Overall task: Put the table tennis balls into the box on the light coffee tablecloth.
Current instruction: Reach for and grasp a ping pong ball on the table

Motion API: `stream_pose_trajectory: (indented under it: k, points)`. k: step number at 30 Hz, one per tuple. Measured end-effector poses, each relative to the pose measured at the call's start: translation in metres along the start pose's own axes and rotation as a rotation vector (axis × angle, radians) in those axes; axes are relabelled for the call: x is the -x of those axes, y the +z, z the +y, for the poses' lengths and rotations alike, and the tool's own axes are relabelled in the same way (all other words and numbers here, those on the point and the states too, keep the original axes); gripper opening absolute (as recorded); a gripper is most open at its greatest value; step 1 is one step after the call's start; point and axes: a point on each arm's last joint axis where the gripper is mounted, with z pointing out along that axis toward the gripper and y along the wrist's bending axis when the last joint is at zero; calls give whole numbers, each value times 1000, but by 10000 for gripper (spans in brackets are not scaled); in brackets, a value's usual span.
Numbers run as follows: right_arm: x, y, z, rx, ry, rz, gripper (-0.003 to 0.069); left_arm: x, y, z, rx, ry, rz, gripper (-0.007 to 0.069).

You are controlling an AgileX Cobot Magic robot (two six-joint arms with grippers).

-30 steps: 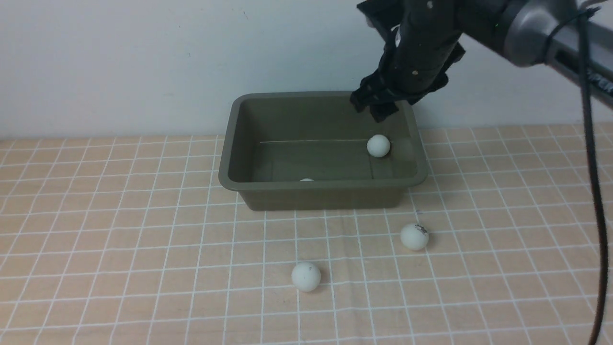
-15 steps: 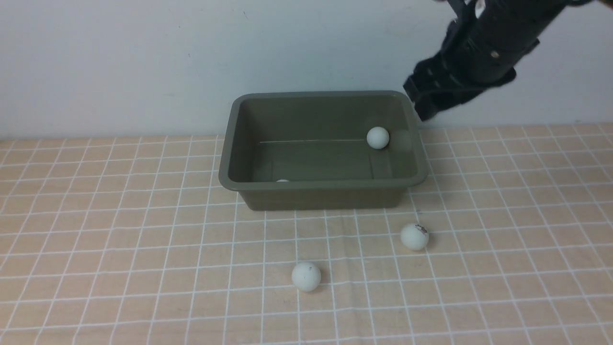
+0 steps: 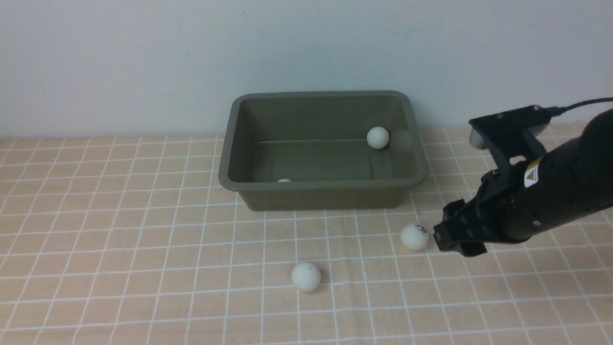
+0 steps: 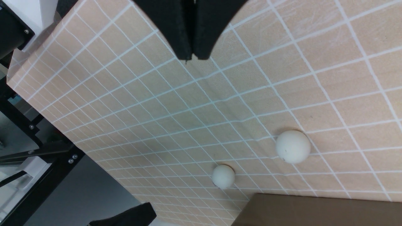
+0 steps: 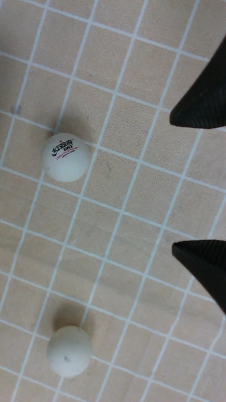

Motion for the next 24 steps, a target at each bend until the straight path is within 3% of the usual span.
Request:
stream_pose_trajectory:
  k: [11, 24]
  points:
    - [9, 55, -8, -53, -53, 43, 435, 0, 0, 0, -1, 0, 1, -69]
    - [36, 86, -8, -58, -60, 60, 435, 0, 0, -1, -5, 1, 5, -69]
